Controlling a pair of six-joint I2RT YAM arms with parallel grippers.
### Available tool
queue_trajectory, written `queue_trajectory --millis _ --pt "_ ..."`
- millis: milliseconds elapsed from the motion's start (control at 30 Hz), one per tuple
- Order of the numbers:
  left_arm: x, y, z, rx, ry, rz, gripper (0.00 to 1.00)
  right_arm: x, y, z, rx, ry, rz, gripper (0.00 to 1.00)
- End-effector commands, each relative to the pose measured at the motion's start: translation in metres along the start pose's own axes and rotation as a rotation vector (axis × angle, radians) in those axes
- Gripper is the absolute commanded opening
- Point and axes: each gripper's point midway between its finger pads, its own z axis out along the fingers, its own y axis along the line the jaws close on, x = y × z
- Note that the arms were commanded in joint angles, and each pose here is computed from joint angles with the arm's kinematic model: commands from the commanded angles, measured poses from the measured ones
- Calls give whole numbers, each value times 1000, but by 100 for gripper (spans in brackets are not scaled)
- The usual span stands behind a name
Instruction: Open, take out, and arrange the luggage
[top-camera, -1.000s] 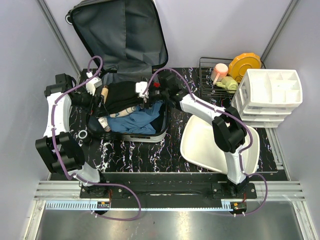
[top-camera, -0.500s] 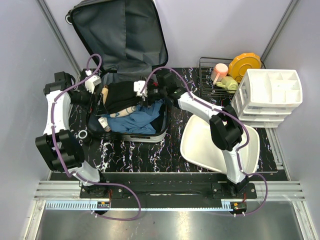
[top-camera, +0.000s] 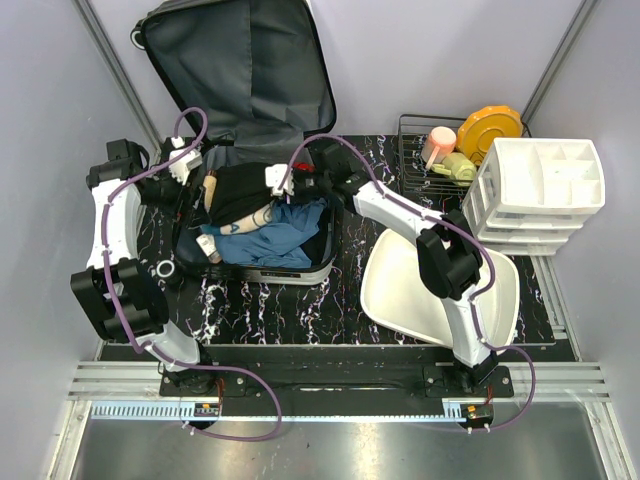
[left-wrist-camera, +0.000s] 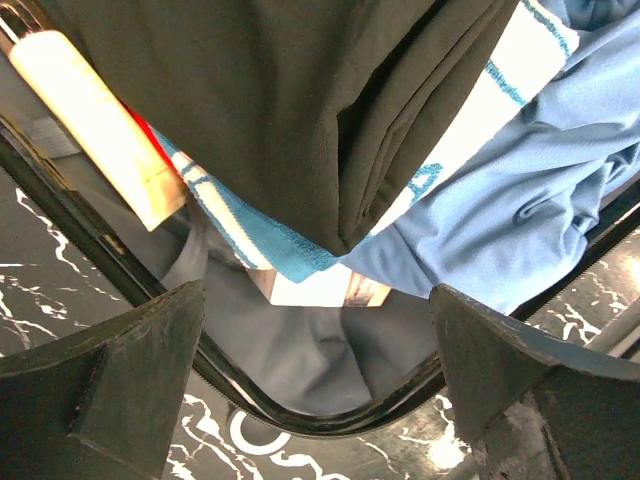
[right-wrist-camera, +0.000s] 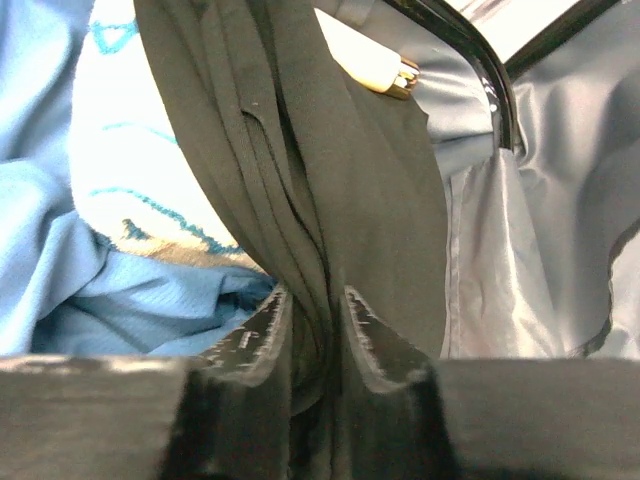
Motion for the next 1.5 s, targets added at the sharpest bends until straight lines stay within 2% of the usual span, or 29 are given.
queue_trajectory --millis 0,33,67,233,567,700,1100,1300,1333,1433,1467 --pt "-11 21 -3 -55 -27 153 99 -7 -39 -3 103 16 -18 16" --pt "-13 23 -2 -46 -34 175 99 -13 -47 -5 121 5 -14 10" --pt "-15 23 0 -39 -40 184 99 -11 -48 -4 124 8 -4 0" --pt "-35 30 4 -35 -95 217 99 -22 -70 -7 196 -11 42 0" --pt "-60 32 40 -51 -117 250 99 -25 -85 -12 255 -17 59 0" --pt "-58 27 57 -14 -100 244 99 -27 -91 -13 286 -19 62 0" --pt "-61 -6 63 137 -185 213 99 -27 -105 -21 340 -25 57 0" --pt "-48 3 80 109 -106 186 99 -32 -115 -24 375 -34 62 0" --pt "-48 3 80 104 -105 183 97 -34 -116 -25 376 -37 61 0" --pt "-57 15 79 41 -123 171 79 -35 -116 -29 377 -36 59 0" --pt "-64 18 77 22 -142 181 68 -34 -115 -29 376 -35 58 0"
